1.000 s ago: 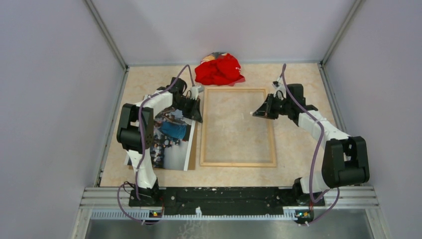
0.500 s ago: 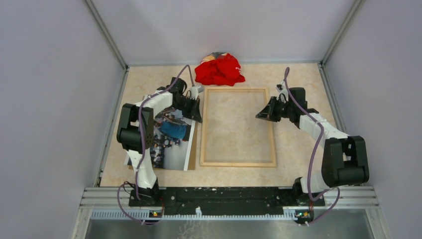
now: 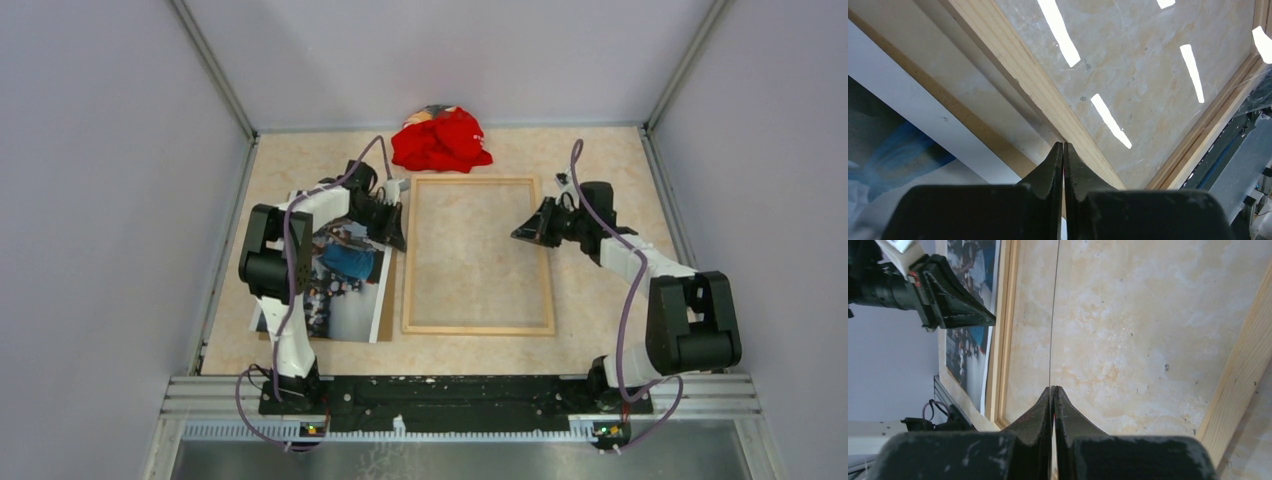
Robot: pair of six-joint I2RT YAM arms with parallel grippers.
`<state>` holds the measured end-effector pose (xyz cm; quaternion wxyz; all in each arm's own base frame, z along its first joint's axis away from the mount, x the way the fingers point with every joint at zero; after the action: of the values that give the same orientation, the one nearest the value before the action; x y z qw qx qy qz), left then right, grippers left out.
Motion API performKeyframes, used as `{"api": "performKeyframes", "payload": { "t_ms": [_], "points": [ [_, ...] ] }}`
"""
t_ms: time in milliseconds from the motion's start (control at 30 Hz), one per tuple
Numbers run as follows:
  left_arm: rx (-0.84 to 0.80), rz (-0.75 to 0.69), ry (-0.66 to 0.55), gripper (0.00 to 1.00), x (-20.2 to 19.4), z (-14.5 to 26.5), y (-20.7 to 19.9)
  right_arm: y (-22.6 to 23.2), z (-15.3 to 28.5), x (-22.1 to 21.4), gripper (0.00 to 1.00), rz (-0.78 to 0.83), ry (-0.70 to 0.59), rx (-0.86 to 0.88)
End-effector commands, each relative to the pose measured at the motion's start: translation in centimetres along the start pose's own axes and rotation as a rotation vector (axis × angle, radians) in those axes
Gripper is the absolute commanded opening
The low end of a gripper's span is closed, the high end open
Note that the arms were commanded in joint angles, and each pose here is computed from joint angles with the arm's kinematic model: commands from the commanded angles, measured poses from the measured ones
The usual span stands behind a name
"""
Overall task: Put the photo into the frame
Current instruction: Place the photo frame item in the photo frame.
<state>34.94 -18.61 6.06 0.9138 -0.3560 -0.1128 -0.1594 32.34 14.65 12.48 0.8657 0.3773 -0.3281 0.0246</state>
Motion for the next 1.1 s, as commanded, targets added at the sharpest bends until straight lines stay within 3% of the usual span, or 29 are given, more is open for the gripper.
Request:
{"api": "performKeyframes", "payload": {
  "t_ms": [0,1067],
  "points": [
    [-0.028,-0.001,0.02,0.07,-0.7,-1.2,0.1,2.9,1.1,2.6,0.0,0.099,-0.125,0.132],
    [-0.03,0.001,0.028,0.02,-0.6,-1.4,-0.1,7.9,2.9,4.1,0.0,0.174,-0.25,0.374]
  ]
}}
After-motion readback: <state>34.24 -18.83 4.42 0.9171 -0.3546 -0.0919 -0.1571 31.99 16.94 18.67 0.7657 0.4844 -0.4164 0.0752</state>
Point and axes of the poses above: each gripper's point midway between its finger pads, its own z axis back along the fingers, its own y axis along the line the jaws close on, x = y × z, the point moved 2 cm from there along z, back along the fingers, and after that the axes turned 9 degrees about z, right-handed, at the moved point
